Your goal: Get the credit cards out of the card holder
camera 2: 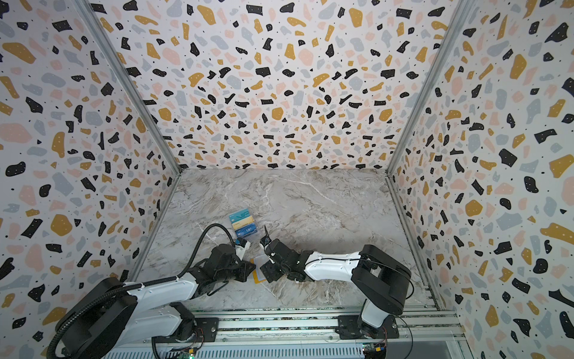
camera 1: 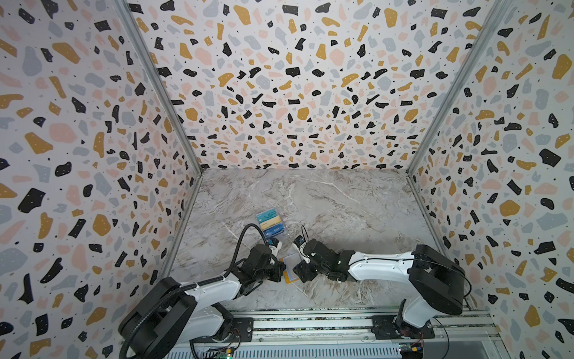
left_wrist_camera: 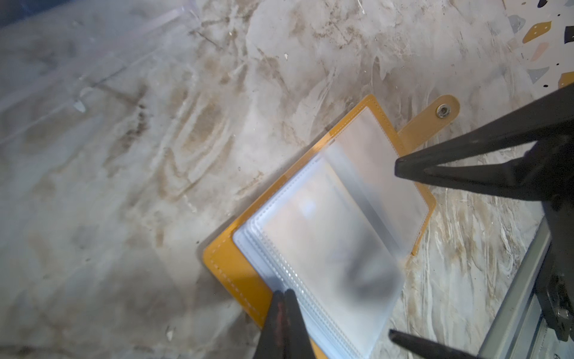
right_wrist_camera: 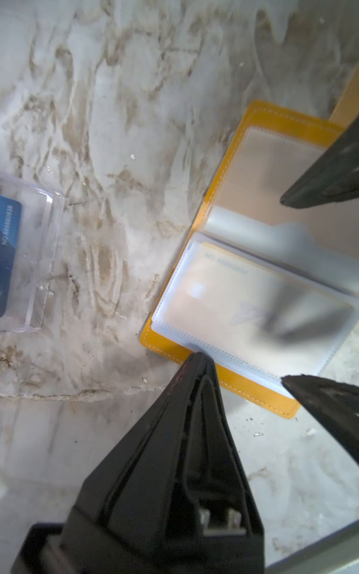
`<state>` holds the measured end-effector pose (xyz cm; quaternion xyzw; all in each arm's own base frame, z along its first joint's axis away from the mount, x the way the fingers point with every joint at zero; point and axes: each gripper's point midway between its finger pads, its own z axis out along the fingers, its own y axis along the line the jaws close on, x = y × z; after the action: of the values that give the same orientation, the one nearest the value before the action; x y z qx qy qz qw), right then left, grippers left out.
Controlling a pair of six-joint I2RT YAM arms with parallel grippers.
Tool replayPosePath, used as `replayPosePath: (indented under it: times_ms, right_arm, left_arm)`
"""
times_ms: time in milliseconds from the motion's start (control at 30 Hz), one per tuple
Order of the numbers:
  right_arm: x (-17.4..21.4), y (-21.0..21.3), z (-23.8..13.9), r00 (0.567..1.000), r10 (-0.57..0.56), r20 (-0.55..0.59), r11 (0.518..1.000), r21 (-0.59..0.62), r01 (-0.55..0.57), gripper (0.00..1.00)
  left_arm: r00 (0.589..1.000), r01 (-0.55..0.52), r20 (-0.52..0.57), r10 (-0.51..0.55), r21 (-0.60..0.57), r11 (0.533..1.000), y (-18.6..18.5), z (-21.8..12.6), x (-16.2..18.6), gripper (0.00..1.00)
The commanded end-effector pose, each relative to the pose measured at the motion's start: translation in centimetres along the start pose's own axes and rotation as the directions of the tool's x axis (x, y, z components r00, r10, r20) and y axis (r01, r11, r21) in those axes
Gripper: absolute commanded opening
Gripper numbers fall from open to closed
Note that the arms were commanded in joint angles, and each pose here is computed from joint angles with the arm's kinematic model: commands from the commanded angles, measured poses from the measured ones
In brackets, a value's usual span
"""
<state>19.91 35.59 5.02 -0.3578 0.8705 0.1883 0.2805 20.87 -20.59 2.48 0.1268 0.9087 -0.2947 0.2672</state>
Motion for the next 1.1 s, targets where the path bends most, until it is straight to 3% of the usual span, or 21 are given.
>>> replayPosePath:
  times_ms: [0,633,1067]
  right_arm:
    - [-2.1,0.6,-0.2,0.998,0.02,0.053,1.0,0.002,-0.02,0.84]
    - [-1.6,0.8,1.7,0.999,0.026,0.032,0.999,0.046,-0.027,0.79]
    - [-0.2,-0.4,1.8,0.998,0.06,0.009,0.994,0.09,-0.06,0.63]
  left_arm:
    - [1.0,-0.002,0.021,0.002,0.004,1.0,0.0,0.1,0.0,0.0]
    - [1.0,0.004,0.004,-0.004,-0.012,1.0,0.7,0.1,1.2,0.0]
    - [1.0,0.006,0.018,-0.006,-0.014,1.0,0.8,-0.2,1.2,0.0]
